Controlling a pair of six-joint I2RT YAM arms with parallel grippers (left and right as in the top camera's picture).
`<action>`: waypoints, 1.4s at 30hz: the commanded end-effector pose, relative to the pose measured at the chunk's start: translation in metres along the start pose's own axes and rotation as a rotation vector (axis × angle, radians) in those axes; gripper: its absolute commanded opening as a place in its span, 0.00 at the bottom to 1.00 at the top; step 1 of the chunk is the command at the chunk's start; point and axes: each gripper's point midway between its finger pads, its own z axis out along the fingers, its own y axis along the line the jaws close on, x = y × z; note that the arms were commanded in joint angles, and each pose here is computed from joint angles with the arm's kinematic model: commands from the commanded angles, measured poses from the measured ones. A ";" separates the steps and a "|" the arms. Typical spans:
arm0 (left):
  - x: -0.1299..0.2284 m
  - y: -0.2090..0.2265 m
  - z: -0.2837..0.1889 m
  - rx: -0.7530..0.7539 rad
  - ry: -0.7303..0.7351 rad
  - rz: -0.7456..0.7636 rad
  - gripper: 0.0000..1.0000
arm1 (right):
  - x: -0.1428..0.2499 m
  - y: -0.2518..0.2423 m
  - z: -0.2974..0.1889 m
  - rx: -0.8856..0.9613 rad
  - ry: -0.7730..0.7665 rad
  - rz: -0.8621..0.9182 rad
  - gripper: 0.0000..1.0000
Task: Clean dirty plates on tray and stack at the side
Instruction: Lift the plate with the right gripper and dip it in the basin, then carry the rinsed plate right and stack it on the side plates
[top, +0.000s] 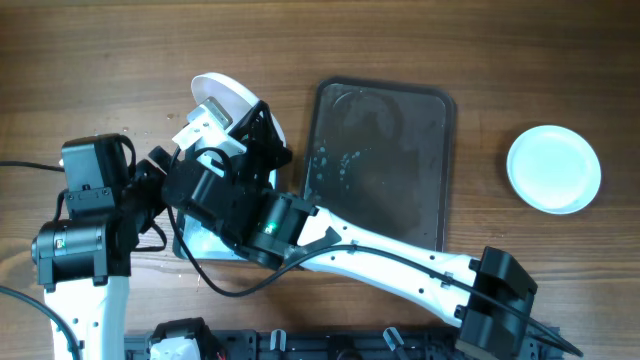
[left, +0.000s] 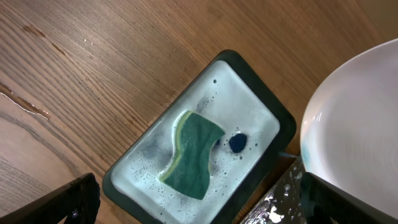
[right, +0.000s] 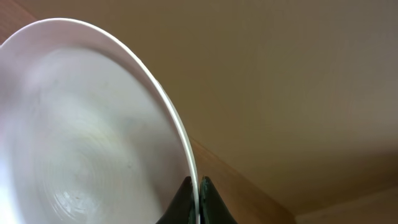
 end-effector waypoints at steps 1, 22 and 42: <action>-0.004 -0.002 -0.003 0.012 -0.008 -0.004 1.00 | -0.013 -0.027 -0.008 0.032 -0.016 0.062 0.04; -0.004 -0.002 -0.003 0.012 -0.008 -0.004 1.00 | -0.013 -0.026 -0.007 0.028 -0.018 0.110 0.04; -0.004 -0.002 -0.003 0.012 -0.008 -0.004 1.00 | 0.197 -0.230 0.121 -0.654 0.551 1.281 0.04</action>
